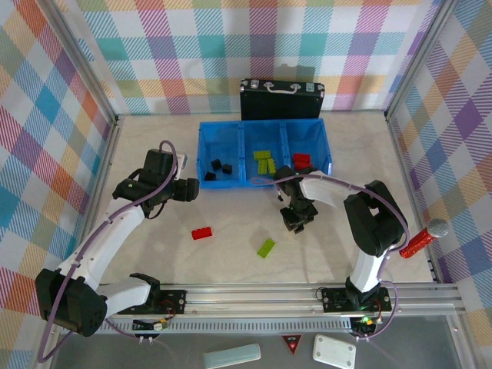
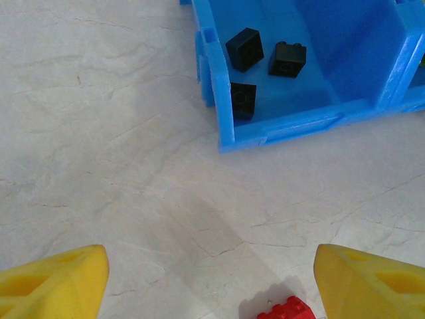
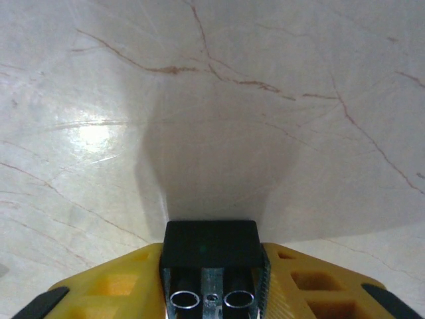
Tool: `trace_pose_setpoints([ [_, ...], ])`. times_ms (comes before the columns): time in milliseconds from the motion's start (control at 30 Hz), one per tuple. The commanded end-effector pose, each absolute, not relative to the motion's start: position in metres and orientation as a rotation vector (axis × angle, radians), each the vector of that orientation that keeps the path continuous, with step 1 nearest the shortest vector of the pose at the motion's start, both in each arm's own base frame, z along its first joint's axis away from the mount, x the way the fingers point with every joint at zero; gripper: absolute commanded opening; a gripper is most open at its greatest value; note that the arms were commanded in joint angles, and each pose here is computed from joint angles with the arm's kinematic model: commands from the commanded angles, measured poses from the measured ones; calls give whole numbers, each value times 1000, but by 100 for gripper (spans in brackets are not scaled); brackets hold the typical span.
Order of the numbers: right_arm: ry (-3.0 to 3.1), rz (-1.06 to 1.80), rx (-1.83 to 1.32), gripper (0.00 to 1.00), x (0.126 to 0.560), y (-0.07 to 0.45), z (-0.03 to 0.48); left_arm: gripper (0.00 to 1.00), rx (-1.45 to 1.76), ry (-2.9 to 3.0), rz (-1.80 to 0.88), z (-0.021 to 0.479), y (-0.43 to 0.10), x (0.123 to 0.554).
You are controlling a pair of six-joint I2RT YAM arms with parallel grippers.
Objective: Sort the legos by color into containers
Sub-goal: Pick up the lego from the center of the table, then place the lego in the container.
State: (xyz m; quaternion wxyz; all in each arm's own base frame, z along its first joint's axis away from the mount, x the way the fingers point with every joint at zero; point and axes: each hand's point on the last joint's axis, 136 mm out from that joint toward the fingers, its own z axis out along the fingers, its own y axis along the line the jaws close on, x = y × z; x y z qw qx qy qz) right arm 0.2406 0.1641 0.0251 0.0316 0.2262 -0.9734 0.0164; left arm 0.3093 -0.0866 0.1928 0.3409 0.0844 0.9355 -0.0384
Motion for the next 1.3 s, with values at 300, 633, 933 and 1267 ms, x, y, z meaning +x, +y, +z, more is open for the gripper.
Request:
trace_pose_setpoints([
  [300,-2993,6,769,35,269,209,42,81,215,2404,-98,205,-83,310],
  [633,-3018,-60,850,34,292,279,55,81,208,2387,-105,210,-82,309],
  [933,-3129,-174,760,33,318,328,80,81,201,2378,-101,212,-79,309],
  [1267,-3295,-343,449,31,346,354,100,81,190,2367,-88,215,-76,308],
])
